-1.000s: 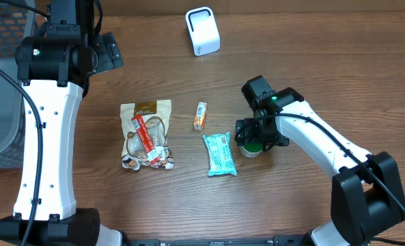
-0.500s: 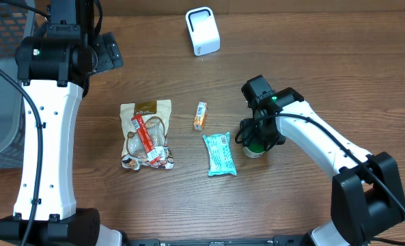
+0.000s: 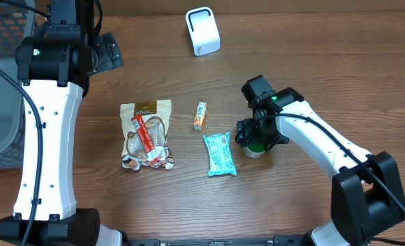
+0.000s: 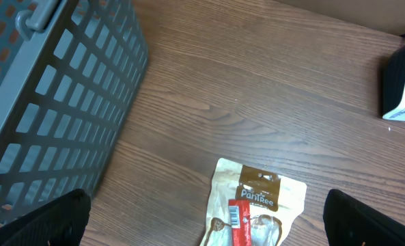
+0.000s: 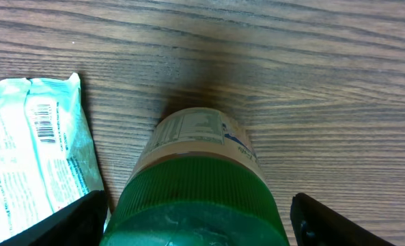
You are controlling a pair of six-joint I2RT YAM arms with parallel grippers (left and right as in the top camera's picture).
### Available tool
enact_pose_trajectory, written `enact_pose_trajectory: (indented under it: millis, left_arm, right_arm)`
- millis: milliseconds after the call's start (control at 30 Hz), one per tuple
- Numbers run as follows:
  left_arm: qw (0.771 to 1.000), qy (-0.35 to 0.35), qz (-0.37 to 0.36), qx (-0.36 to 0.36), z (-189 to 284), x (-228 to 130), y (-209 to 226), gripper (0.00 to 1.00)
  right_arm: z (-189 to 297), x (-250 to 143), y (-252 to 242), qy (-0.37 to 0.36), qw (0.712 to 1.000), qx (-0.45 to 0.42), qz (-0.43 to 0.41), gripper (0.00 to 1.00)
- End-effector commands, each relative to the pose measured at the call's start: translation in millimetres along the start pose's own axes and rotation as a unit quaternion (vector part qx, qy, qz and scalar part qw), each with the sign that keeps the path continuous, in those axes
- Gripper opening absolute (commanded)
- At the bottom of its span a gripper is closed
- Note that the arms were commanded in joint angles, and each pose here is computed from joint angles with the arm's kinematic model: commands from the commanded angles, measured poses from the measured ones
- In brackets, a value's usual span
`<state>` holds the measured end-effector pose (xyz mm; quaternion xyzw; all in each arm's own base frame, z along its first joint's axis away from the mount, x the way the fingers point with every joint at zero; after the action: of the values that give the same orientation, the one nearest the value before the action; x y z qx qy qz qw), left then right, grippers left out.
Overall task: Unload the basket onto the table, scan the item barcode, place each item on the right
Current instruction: 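Lower the right gripper and close it around the green-lid jar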
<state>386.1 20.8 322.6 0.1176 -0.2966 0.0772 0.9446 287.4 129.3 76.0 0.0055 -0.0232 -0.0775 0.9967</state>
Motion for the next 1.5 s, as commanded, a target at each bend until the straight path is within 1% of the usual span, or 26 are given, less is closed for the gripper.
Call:
enact_pose_trajectory:
  millis: [0, 67, 367, 433, 600, 867, 1467]
  left_arm:
    - [1.000, -0.009, -0.004, 0.005, 5.1, 2.7, 2.5, 1.00]
    - [1.000, -0.009, -0.004, 0.005, 5.1, 2.7, 2.6, 1.00]
    - [1.000, -0.009, -0.004, 0.005, 5.1, 2.8, 2.5, 1.00]
    - [1.000, -0.009, -0.004, 0.005, 5.1, 2.7, 2.5, 1.00]
    - [1.000, -0.009, -0.004, 0.005, 5.1, 2.7, 2.5, 1.00]
    - [1.000, -0.009, -0.004, 0.005, 5.1, 2.8, 2.5, 1.00]
    - [1.000, -0.009, -0.004, 0.005, 5.1, 2.7, 2.5, 1.00]
  right_arm:
    - [-4.7, -3.4, -0.9, 0.009, 1.000, -0.005, 0.003, 0.88]
    - [-4.7, -4.6, -1.6, 0.011, 1.000, -0.007, 0.003, 1.00]
    - [-4.8, 1.2, 1.7, -0.001, 1.000, 0.001, 0.001, 1.00]
    - [-4.8, -0.1, 0.8, 0.002, 1.000, -0.001, 0.001, 0.95]
    - [-4.7, -3.5, -0.9, 0.009, 1.000, -0.005, 0.001, 0.94]
    - [-4.7, -3.6, -1.0, 0.009, 1.000, -0.006, 0.001, 0.86]
    - [-4.8, -3.7, -1.0, 0.009, 1.000, -0.005, -0.001, 0.84]
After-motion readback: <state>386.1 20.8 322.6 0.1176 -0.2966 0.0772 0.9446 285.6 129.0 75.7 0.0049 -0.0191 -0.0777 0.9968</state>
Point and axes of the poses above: each gripper's point midway between its finger pads, its own z axis back along the fingers, its own y axis along the line the jaws close on, x = y × z, the point moved 2 cm from there along z, back along the fingers, and after that the axes turned 13 degrees about -z, right-handed, at the moved point
